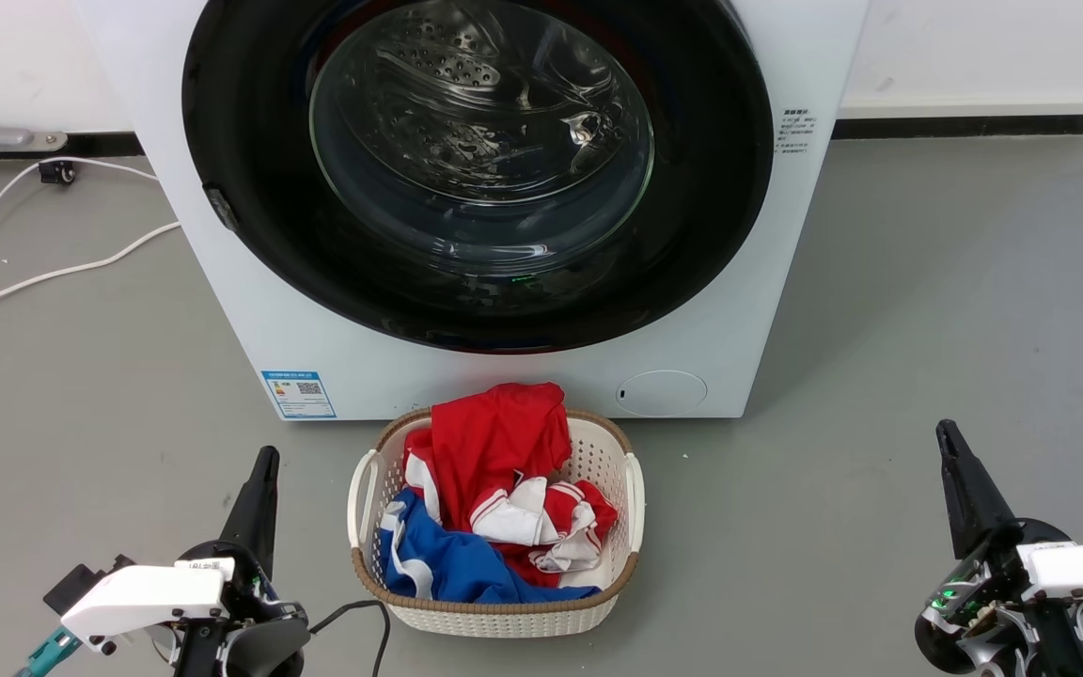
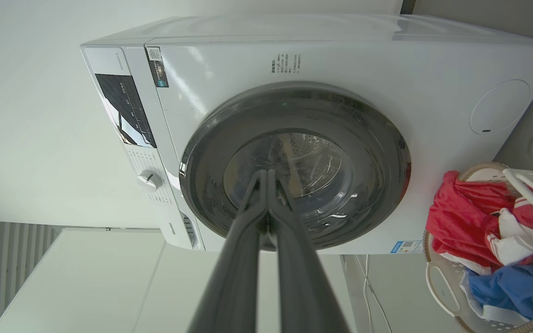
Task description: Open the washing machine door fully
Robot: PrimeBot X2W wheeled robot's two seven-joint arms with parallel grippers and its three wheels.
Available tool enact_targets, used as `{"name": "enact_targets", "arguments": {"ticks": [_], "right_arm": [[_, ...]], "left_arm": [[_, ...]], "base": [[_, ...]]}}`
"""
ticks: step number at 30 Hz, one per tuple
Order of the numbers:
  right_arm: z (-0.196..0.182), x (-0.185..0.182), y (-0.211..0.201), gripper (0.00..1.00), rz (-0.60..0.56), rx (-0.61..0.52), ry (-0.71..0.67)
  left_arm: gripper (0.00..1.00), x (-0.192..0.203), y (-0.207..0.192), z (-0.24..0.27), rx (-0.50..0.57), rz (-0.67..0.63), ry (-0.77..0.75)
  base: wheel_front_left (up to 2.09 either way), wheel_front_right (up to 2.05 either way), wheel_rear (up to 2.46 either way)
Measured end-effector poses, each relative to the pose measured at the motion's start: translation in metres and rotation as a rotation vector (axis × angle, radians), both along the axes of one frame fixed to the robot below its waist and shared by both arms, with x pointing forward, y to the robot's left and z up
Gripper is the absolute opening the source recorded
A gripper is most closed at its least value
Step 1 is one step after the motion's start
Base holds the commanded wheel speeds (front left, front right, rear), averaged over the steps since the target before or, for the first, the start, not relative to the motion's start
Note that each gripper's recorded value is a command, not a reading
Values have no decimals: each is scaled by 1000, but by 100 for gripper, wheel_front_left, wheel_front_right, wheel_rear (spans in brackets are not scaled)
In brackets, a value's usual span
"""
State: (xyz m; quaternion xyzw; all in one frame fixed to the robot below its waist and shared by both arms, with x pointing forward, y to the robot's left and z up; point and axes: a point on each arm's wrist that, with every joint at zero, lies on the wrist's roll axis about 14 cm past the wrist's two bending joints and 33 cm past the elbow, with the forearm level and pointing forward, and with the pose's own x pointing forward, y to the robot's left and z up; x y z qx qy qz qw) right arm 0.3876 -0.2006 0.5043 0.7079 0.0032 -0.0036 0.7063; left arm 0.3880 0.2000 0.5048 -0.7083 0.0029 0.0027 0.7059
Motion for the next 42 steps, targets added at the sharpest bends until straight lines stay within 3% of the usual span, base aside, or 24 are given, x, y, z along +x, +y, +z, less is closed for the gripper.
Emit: {"name": "enact_targets", "arguments": {"ticks": [17, 18, 23, 30, 42], "right_arm": [[0, 0, 0, 0, 1, 1, 0], [-2, -1, 0, 100, 1, 1, 5], [-26, -13, 0, 100, -8, 9, 79], [-27, -15, -9, 100, -48, -41, 85], [-5, -15, -22, 100, -93, -310, 31]], "left_arm": [[0, 0, 0, 0, 0, 0, 0], [100, -1, 0, -2, 0, 0, 6], [100, -13, -1, -27, -8, 5, 79], [100, -12, 5, -21, 59, 36, 72], [100, -7, 6, 0, 309, 57, 52]], "base": [[0, 0, 0], [0, 0, 0], [0, 0, 0], [0, 0, 0], [0, 0, 0]]}}
